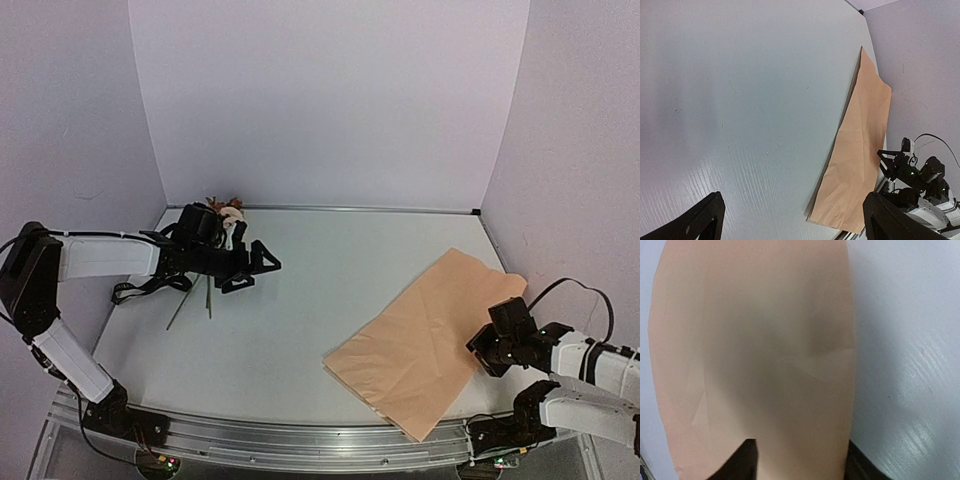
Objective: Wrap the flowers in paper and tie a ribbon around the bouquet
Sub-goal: Pick up the folded wrapping paper from the corner of the board.
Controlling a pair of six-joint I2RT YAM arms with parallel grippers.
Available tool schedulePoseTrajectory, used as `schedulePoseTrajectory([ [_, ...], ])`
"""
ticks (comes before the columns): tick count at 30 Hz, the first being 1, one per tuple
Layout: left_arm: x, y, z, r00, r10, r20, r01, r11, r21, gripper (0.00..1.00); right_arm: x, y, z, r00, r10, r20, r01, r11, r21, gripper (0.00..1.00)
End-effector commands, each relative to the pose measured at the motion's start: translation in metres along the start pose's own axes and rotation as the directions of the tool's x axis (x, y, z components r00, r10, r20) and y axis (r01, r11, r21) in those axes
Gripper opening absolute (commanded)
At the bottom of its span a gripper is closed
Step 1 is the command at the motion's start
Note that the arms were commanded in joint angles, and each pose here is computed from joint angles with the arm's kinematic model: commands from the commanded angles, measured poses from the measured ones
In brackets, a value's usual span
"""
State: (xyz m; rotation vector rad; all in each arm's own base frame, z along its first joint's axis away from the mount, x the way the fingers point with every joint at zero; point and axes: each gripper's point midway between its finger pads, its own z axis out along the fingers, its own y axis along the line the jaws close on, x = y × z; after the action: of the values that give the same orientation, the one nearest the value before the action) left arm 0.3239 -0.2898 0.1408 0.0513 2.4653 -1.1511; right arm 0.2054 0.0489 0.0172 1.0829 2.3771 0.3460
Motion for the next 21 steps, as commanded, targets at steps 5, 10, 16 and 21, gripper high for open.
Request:
schedulePoseTrajectory([
  [5,0.006,0.011,0.013,0.994,-0.108,-0.017,0.108,0.994,0.008,1.0,-0.011,0.054,-0.008,0.988,-0.157,-0.011,0.155,0.981,-0.116,0.13],
  [10,0.018,0.028,0.018,0.989,-0.142,-0.046,0.14,0.989,-0.046,1.0,0.002,0.102,-0.008,0.944,-0.312,-0.106,0.279,0.927,-0.251,0.0],
  [16,0.036,0.051,0.017,0.981,-0.179,-0.073,0.169,0.977,-0.129,1.0,0.019,0.16,0.0,0.882,-0.433,-0.184,0.336,0.854,-0.397,0.0],
  [21,0.048,0.077,-0.001,0.973,-0.228,-0.042,0.214,0.952,-0.218,0.99,0.032,0.2,0.016,0.863,-0.462,-0.206,0.35,0.84,-0.415,0.0],
])
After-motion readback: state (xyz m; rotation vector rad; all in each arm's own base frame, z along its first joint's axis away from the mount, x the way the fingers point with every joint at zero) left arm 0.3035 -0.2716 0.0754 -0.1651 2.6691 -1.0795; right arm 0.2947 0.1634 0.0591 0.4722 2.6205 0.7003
